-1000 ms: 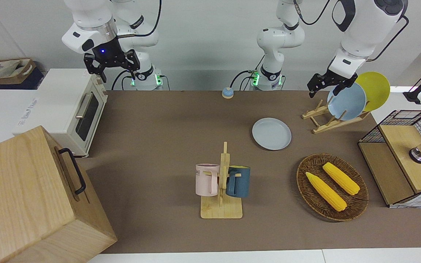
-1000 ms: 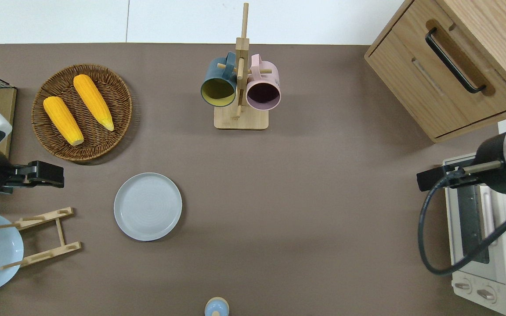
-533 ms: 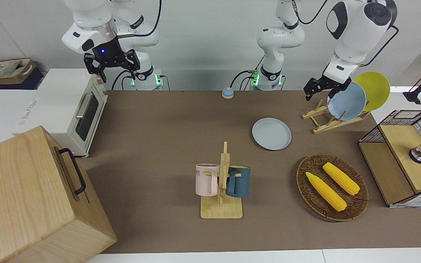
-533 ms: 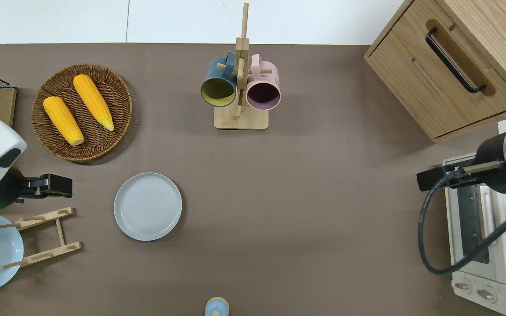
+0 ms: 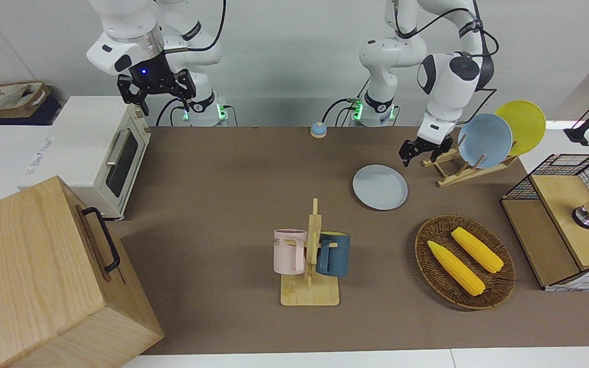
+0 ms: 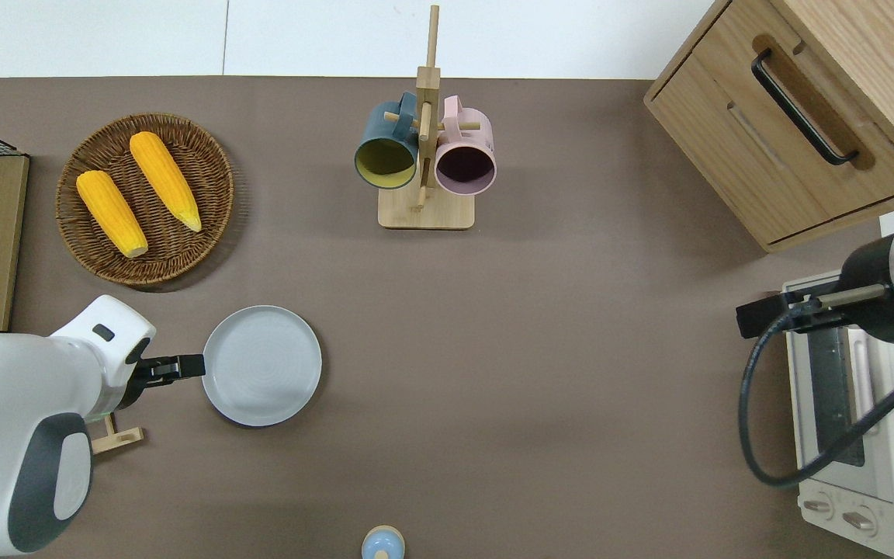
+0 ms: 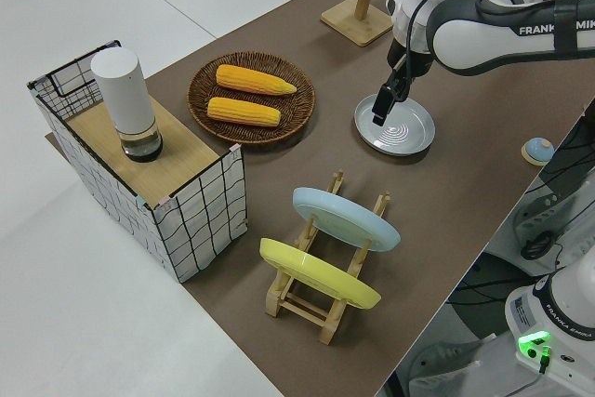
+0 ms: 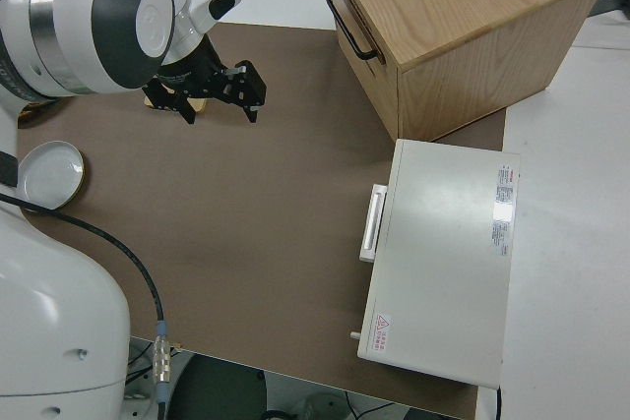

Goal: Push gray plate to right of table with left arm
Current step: 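Push the gray plate with the left gripper away from the basket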

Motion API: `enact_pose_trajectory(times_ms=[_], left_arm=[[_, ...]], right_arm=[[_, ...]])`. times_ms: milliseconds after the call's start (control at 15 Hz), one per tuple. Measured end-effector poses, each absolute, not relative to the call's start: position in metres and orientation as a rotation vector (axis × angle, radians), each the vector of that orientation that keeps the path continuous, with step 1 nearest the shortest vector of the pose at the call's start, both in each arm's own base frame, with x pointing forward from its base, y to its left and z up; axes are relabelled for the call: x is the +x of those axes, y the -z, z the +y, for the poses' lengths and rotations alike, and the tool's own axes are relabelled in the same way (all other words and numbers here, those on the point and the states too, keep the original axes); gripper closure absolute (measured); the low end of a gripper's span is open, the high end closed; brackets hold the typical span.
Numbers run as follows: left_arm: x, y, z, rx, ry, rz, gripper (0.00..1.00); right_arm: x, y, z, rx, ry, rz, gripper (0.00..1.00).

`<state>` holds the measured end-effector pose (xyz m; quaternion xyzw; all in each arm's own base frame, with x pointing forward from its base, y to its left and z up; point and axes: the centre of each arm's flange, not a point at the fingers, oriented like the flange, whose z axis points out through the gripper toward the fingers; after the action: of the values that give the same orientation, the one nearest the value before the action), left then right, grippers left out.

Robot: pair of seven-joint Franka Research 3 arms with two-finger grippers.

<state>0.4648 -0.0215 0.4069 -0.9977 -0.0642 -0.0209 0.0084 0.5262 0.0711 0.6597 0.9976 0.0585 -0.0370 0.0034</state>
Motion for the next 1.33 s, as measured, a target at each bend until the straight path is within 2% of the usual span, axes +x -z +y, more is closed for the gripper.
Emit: enact_pose_trajectory(times_ms=[533,667,733,867,1200,1333], left_arm=[[0.457,-0.328,-0.023,-3.128,0.18,-0.268,0.0],[0.456,-0.315,-0.025,-3.13,0.183,-0.28,0.01],[0.457,-0.31,-0.027,-3.132,0.184,-0.282,0.05],[0.458,-0.302,-0.031,-3.134,0.182,-0.295,0.28],[0.459,-0.3,-0.034,-3.133,0.186,-0.342,0.94],[0.459,-0.303,-0.035,-3.133,0.194,-0.34,0.94]], right_arm=[[0.526,-0.66,0.071,3.127,0.116,0.183,0.01],[0.526,-0.66,0.071,3.127,0.116,0.183,0.01],[0.526,-0.66,0.071,3.127,0.116,0.183,0.01],[0.526,-0.66,0.071,3.127,0.116,0.183,0.01],[0.526,-0.66,0.071,3.127,0.116,0.183,0.01],[0.526,-0.66,0.071,3.127,0.116,0.183,0.01]])
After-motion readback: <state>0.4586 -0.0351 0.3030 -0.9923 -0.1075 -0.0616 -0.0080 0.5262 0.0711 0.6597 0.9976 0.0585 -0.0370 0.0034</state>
